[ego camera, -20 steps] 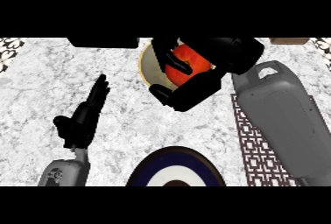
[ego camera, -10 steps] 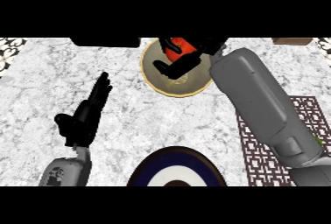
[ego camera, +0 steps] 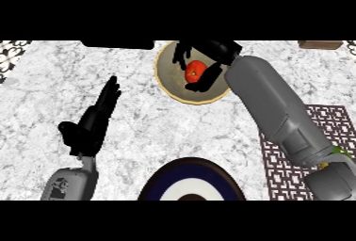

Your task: Pick the tomato from the placemat and place it in the bowl

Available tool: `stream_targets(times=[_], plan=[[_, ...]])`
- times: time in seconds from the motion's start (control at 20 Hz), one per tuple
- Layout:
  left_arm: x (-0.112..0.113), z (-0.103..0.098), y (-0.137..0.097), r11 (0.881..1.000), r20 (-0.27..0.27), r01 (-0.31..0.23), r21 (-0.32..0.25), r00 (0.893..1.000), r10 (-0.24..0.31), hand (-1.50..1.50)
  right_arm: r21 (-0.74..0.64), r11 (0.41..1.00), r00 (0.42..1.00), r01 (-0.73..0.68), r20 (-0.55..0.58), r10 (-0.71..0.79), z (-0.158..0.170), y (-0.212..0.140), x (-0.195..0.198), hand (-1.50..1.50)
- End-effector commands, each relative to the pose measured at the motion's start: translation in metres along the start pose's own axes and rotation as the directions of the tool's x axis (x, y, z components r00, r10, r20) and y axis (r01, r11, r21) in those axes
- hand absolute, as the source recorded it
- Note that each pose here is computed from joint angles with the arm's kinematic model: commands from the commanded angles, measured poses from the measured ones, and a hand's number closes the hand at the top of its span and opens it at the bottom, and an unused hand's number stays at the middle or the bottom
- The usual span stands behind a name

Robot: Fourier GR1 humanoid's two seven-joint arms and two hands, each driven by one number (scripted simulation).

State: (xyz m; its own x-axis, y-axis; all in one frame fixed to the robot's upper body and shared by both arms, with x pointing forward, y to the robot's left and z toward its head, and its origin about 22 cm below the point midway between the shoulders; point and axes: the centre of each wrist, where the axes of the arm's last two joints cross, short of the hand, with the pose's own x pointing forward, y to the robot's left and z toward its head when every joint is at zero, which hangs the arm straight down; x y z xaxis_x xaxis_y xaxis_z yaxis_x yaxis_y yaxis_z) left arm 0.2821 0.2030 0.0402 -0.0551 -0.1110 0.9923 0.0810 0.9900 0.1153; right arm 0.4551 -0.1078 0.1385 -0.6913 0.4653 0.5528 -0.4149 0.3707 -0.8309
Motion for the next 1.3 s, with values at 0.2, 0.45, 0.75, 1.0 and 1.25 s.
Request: stream_targets(times=[0.2,0.45,0.75,1.0,1.25], plan=[[-0.001,-0.005,-0.016,1.0,0.002,-0.01,-0.012,1.0,0.01,0.0,0.028,0.975,0.968,0.222,0.115,-0.223,0.015,-0.003,-0.026,-1.5],[-0.008,0.008,0.005,1.0,0.0,0.014,0.01,1.0,-0.014,0.0,-0.12,0.921,0.914,0.372,0.218,-0.341,0.004,-0.034,-0.011,-1.5],[-0.006,-0.007,-0.005,1.0,0.003,0.0,0.014,1.0,0.0,0.0,-0.133,0.866,0.874,0.481,0.156,-0.461,0.012,-0.052,-0.016,-1.5],[-0.008,0.003,-0.004,1.0,-0.005,0.007,0.016,1.0,-0.007,0.0,-0.097,0.797,0.801,0.596,0.14,-0.582,0.057,-0.068,-0.047,-1.5],[-0.009,0.004,-0.001,1.0,-0.016,-0.003,0.01,1.0,0.003,0.0,-0.061,0.77,0.77,0.635,0.137,-0.624,0.076,-0.077,-0.056,-1.5]])
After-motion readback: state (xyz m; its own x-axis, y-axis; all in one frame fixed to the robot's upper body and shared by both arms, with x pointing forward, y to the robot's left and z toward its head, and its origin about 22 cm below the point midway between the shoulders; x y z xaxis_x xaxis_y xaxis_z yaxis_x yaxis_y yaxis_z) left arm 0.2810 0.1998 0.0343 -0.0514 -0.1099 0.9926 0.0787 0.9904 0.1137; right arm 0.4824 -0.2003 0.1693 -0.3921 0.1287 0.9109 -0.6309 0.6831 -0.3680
